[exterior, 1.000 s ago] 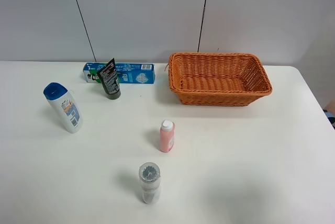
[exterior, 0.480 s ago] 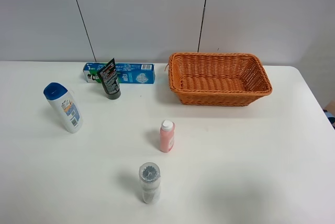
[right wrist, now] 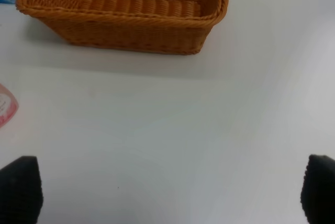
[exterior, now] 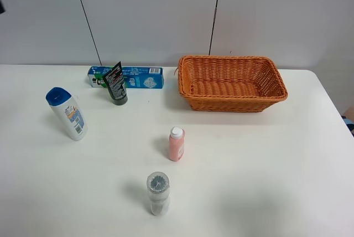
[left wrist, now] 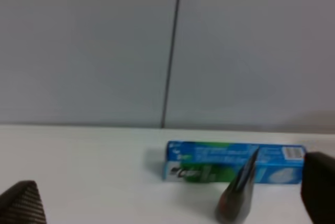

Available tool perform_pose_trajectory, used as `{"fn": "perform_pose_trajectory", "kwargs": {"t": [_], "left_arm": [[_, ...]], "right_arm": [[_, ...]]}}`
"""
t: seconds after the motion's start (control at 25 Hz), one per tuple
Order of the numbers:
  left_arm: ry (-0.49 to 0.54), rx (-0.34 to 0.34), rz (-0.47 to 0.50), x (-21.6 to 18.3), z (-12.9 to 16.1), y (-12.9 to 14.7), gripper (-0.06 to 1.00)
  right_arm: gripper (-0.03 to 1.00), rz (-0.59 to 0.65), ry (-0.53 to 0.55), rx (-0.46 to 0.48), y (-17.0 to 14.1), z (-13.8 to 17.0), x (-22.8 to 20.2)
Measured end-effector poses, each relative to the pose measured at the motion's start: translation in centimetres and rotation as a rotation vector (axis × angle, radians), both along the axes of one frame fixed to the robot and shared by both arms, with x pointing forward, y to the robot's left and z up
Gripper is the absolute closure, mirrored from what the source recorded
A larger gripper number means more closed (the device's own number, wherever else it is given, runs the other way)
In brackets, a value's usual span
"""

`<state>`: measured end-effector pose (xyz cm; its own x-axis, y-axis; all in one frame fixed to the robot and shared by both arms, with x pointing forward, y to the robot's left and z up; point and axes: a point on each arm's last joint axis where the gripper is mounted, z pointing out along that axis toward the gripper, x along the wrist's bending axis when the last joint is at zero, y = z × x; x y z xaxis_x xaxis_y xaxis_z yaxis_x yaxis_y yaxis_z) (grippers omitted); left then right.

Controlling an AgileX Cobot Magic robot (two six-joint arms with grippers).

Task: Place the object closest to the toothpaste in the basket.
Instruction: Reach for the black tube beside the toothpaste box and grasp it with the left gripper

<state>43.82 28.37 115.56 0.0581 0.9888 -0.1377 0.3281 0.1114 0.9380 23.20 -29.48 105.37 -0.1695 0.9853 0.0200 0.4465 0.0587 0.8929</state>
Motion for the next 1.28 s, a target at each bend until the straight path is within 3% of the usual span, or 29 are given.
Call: {"fn": "perform_pose_trajectory", "kwargs": {"t": [0.16, 0.28, 0.48, 0.6, 0.96, 1.28], "left_arm": [[0.086, 0.063, -0.154, 4.9, -1.2, -3.8, -0.05], [0.148, 0.17, -0.261, 7.9, -3.1, -6.4, -0.05], [0.285, 0.337, -0.402, 11.5, -8.9, -9.4, -0.05], [0.34, 0.39, -0.444, 12.9, -11.6, -10.3, -0.05], [0.369, 0.446, -0.472, 17.6, -15.1, -11.6, -0.05], [0.446, 0.448, -0.412, 20.0, -18.5, -8.8, -0.05]], "right_arm": [[-0.03, 0.0, 0.0, 0.0, 0.0, 0.0, 0.0], [-0.03, 0.0, 0.0, 0.0, 0.0, 0.0, 0.0], [-0.03, 0.0, 0.0, 0.0, 0.0, 0.0, 0.0], [-0.03, 0.0, 0.0, 0.0, 0.0, 0.0, 0.0], [-0.03, 0.0, 0.0, 0.0, 0.0, 0.0, 0.0], [-0.03, 0.0, 0.0, 0.0, 0.0, 0.0, 0.0]]}}
